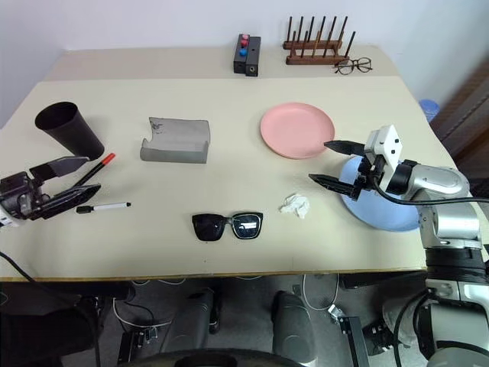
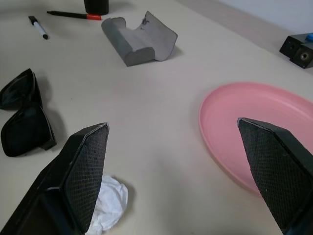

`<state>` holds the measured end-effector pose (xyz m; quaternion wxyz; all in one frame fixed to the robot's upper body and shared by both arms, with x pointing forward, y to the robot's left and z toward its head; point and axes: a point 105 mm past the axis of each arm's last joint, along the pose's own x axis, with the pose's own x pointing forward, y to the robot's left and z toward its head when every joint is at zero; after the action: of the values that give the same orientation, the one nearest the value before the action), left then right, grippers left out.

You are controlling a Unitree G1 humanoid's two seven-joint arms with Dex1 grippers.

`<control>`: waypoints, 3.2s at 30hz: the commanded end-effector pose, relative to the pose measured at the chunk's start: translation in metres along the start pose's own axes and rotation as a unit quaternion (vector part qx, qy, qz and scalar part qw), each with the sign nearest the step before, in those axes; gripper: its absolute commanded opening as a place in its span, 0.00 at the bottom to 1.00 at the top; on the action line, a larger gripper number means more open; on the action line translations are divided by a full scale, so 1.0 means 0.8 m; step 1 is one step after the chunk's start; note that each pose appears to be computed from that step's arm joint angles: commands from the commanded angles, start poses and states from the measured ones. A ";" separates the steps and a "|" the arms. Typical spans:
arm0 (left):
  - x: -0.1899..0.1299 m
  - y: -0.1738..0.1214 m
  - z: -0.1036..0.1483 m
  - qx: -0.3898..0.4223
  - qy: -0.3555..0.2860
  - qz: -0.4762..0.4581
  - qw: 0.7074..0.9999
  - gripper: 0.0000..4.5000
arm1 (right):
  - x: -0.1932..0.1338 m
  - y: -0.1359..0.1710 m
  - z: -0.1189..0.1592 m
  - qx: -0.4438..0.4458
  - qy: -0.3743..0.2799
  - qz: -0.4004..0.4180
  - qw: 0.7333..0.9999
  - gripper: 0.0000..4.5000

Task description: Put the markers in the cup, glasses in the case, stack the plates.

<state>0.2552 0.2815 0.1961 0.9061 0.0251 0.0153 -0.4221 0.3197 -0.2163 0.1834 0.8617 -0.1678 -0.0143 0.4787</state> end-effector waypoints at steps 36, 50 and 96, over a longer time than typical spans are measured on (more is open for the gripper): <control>0.055 0.031 -0.004 0.064 0.086 -0.088 0.990 1.00 | 0.055 0.102 0.082 0.010 -0.149 0.066 0.987 0.95; 0.025 0.058 -0.057 0.174 0.293 -0.170 0.925 1.00 | 0.056 0.108 0.079 0.004 -0.166 0.065 0.984 0.95; 0.072 0.066 -0.039 0.095 0.207 -0.160 0.961 0.01 | 0.062 0.102 0.084 0.000 -0.167 0.024 0.986 0.96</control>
<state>0.3288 0.2719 0.1371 0.7787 0.2052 0.2083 -0.5552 0.2676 -0.1165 0.2073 0.8393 -0.0779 -0.1362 0.5206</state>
